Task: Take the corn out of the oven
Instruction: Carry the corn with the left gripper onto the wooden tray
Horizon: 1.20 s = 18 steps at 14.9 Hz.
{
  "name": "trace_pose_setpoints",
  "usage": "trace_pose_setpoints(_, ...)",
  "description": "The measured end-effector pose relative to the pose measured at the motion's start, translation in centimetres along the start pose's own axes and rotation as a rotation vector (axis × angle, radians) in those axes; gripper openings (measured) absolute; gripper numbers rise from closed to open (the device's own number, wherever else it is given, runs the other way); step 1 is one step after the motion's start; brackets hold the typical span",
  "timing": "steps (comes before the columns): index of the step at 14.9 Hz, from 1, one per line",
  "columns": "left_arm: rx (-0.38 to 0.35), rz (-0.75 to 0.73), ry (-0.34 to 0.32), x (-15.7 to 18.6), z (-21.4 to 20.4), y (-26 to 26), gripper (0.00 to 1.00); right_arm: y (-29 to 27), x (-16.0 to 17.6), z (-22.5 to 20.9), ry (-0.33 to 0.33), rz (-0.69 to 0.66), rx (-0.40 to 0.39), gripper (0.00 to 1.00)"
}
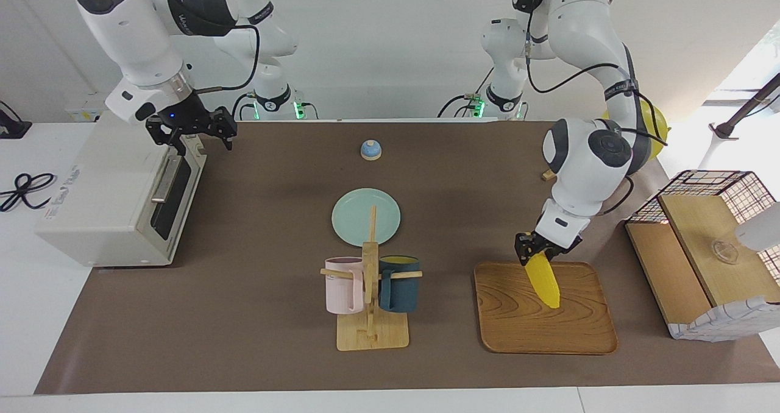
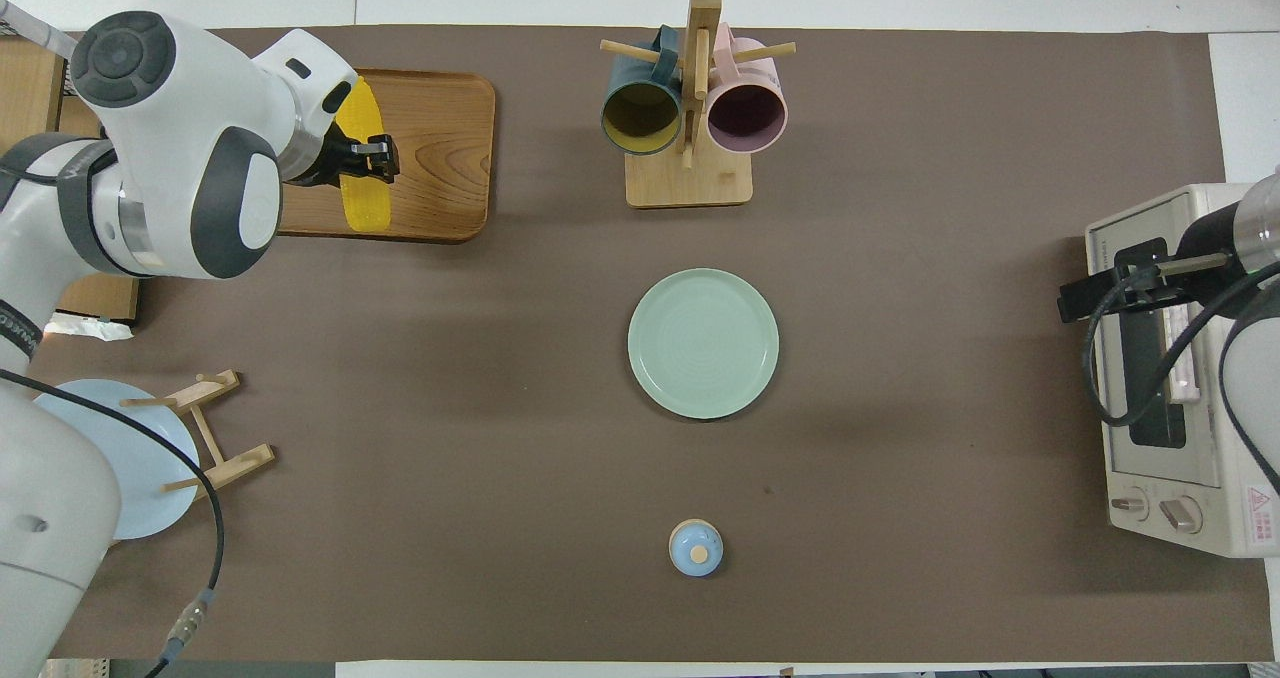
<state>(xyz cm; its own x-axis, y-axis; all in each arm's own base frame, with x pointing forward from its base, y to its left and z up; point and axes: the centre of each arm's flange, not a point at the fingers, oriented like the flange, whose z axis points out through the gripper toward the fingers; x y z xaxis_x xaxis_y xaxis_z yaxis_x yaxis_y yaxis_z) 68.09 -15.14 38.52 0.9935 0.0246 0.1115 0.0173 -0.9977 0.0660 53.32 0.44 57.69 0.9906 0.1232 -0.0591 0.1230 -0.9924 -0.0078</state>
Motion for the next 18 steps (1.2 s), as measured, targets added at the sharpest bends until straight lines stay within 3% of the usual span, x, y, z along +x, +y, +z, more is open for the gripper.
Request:
trace_pose_setpoints(5,0.005,-0.024,0.002,4.6,5.6,-3.2,0.54,-0.2,-0.5,-1.6,-0.014,0.000,0.002,1.00)
trace_pose_setpoints(9,-0.010,-0.002,0.010,5.0,7.7,-2.2,0.54,-1.6,-0.3,-2.0,-0.004,0.016,-0.003,1.00)
trace_pose_setpoints(15,-0.016,0.004,0.014,5.0,7.7,-1.7,0.54,-1.7,0.3,-2.4,-0.005,0.019,-0.008,1.00)
trace_pose_setpoints(18,-0.015,0.005,0.011,5.0,7.9,-1.7,0.80,-2.1,0.5,-2.9,-0.025,0.006,-0.026,1.00)
